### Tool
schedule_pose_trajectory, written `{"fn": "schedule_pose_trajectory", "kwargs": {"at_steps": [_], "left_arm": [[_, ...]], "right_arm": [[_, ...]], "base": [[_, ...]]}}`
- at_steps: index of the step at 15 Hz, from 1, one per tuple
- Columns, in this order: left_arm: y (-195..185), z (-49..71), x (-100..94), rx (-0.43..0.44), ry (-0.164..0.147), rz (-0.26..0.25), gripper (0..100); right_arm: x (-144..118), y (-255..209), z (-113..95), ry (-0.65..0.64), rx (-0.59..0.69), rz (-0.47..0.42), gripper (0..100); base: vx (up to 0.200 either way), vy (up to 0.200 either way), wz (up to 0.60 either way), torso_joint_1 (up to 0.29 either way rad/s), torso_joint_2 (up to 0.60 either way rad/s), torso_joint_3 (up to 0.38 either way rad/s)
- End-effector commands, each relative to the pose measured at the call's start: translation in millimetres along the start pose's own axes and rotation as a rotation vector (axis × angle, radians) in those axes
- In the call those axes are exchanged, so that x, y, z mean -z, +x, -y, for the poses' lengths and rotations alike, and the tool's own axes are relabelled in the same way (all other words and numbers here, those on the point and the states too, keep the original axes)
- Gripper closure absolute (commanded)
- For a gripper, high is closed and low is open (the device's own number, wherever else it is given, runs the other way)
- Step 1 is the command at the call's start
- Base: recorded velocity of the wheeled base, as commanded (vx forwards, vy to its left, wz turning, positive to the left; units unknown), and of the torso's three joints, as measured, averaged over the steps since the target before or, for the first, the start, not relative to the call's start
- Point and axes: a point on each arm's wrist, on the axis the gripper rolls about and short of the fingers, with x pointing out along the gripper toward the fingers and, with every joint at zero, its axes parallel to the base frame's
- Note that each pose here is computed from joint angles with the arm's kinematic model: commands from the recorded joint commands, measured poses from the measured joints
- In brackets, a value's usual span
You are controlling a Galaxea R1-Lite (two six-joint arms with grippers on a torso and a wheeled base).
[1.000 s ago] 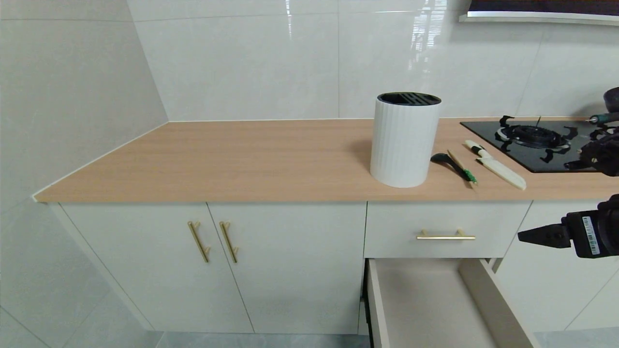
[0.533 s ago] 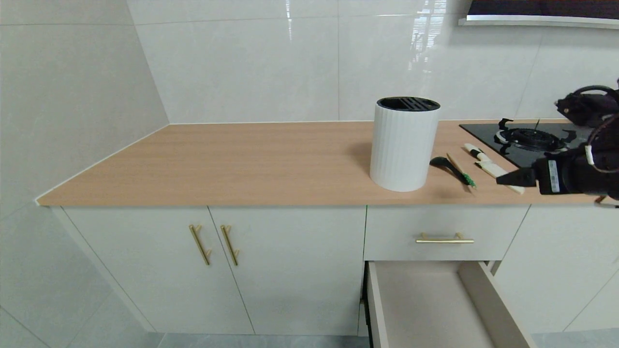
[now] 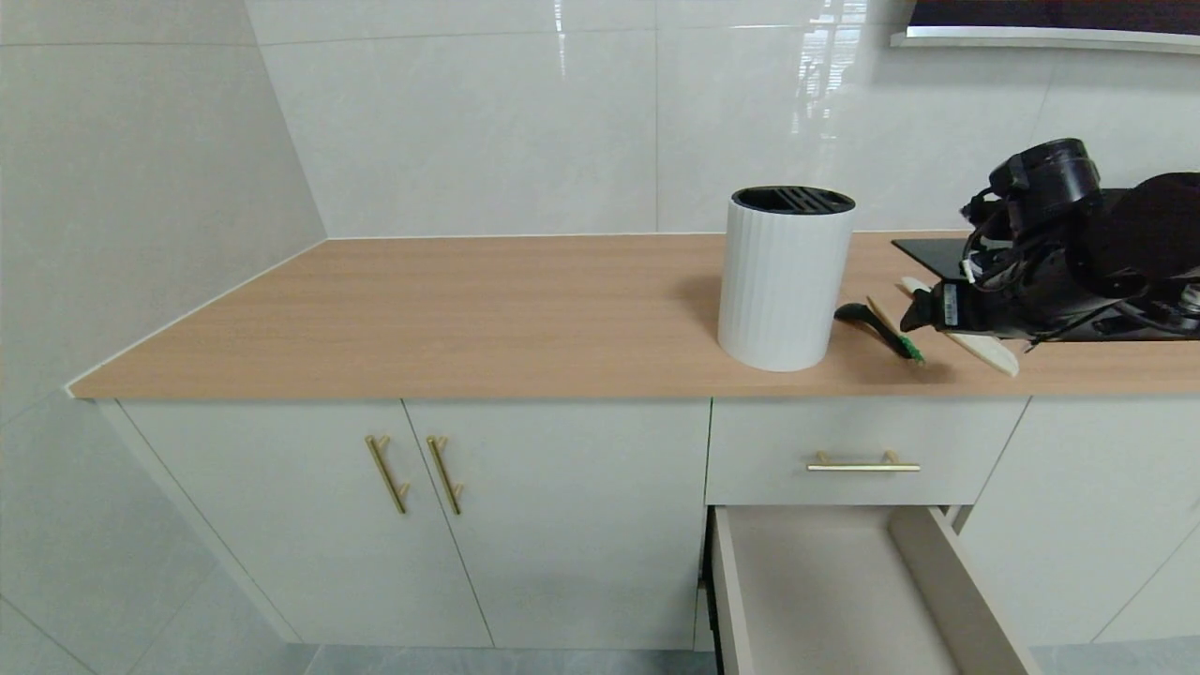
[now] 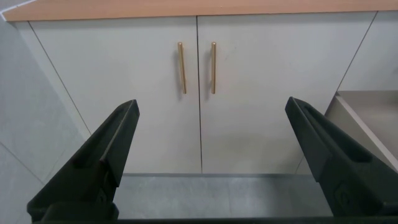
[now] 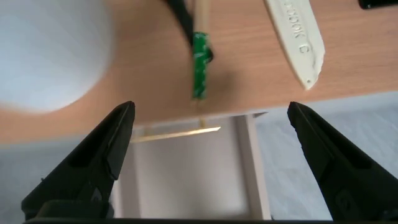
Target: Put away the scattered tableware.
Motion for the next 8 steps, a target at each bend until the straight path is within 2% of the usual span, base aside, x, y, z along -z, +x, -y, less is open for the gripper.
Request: {"fn": "schedule_pose_trajectory", "kwargs": {"at_steps": [1,8], "left_arm": [[0.2,0.0,0.2,-0.001,0.000,-0.002,0],[0.2,0.0,0.2,-0.001,0.000,-0.002,0]], "right_arm": [[9.0,31.5,-6.4,-0.012,0.013,-0.050,0],[12.6,55.4,-11.7,-0.007,0.012,-0.030,0]], "base": [[0.000,0.000,0.00,0.000,0.00,0.000],[0.000,0.000,0.00,0.000,0.00,0.000]]}}
